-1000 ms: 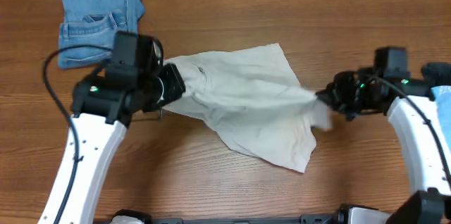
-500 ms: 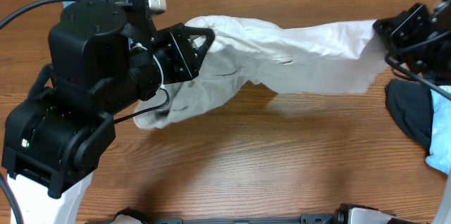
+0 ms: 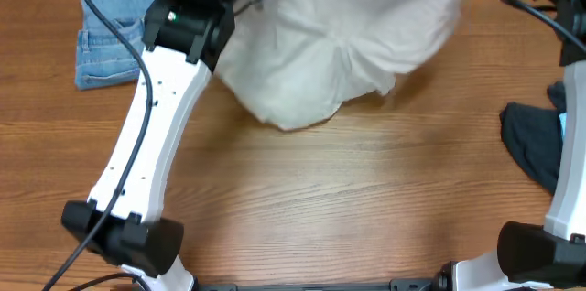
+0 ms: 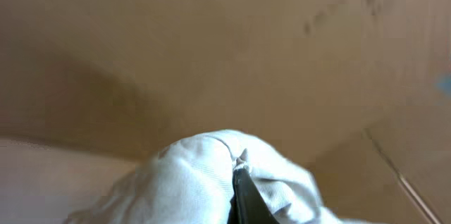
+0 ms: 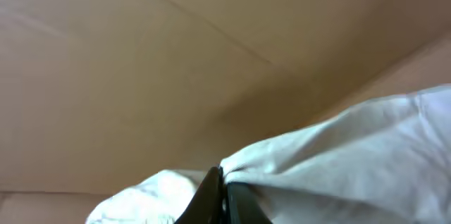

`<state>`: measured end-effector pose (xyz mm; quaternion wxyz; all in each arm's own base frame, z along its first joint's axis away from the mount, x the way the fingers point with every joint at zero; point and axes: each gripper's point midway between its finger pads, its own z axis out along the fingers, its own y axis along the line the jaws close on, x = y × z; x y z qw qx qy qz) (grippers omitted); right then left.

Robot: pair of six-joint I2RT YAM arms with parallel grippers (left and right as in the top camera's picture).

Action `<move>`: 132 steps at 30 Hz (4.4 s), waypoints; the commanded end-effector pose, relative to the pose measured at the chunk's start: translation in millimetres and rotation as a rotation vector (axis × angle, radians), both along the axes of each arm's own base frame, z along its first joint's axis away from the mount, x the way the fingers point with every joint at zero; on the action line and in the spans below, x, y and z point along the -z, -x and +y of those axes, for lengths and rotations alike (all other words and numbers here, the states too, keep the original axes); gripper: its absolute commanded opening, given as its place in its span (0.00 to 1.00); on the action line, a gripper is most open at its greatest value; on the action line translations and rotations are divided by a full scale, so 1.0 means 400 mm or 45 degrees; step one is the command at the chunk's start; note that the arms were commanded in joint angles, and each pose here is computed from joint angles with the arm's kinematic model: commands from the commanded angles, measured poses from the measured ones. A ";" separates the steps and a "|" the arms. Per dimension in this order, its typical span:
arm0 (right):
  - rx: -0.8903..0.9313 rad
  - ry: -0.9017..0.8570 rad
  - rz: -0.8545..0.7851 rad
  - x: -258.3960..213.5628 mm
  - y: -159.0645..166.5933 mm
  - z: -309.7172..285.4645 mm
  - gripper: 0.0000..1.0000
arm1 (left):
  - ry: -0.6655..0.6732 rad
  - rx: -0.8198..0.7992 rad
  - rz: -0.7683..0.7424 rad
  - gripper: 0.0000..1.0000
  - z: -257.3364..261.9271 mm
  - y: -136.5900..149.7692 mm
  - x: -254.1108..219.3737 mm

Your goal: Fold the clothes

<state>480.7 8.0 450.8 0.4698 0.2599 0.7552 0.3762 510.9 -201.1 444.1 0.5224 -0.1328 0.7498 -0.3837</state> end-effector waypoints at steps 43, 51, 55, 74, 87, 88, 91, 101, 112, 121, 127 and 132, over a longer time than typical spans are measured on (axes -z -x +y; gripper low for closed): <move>-0.100 0.313 0.549 0.148 0.367 0.111 0.04 | -0.560 -0.154 0.846 0.04 0.298 0.650 0.144; -0.188 0.246 0.617 0.245 0.212 0.169 0.04 | -0.731 -0.239 1.100 0.05 0.245 0.413 0.354; -0.259 0.265 0.741 0.350 0.160 0.222 0.04 | -0.837 -0.212 1.313 0.04 0.232 0.384 0.484; 0.093 0.364 0.027 -0.114 0.491 0.088 0.04 | -0.428 0.010 0.215 0.04 0.182 0.678 -0.176; 0.127 0.302 -0.128 -0.192 0.642 0.070 0.04 | -0.325 0.497 -0.123 0.04 -0.052 0.852 -0.306; 0.128 0.300 -0.141 -0.199 0.640 0.070 0.04 | -0.330 0.453 -0.148 0.04 -0.047 0.847 -0.317; 0.134 0.293 -0.183 -0.219 0.636 0.070 0.04 | -0.336 0.403 -0.202 0.04 -0.041 0.840 -0.339; 0.038 0.240 0.086 -0.074 0.342 0.136 0.04 | -0.599 -0.553 -0.087 0.04 0.247 0.677 -0.299; 0.146 0.311 0.195 -0.018 0.327 0.094 0.04 | -0.796 -0.182 -0.122 0.04 0.006 0.600 -0.236; 0.166 0.300 0.064 -0.112 0.580 0.061 0.04 | -0.724 -0.065 -0.356 0.04 -0.138 0.833 -0.317; 0.223 0.331 0.105 -0.092 0.508 0.047 0.04 | -0.748 -0.247 -0.311 0.05 -0.067 0.760 -0.320; 0.205 0.357 0.258 0.016 0.311 0.070 0.04 | -0.796 -0.398 0.018 0.05 0.091 0.549 -0.189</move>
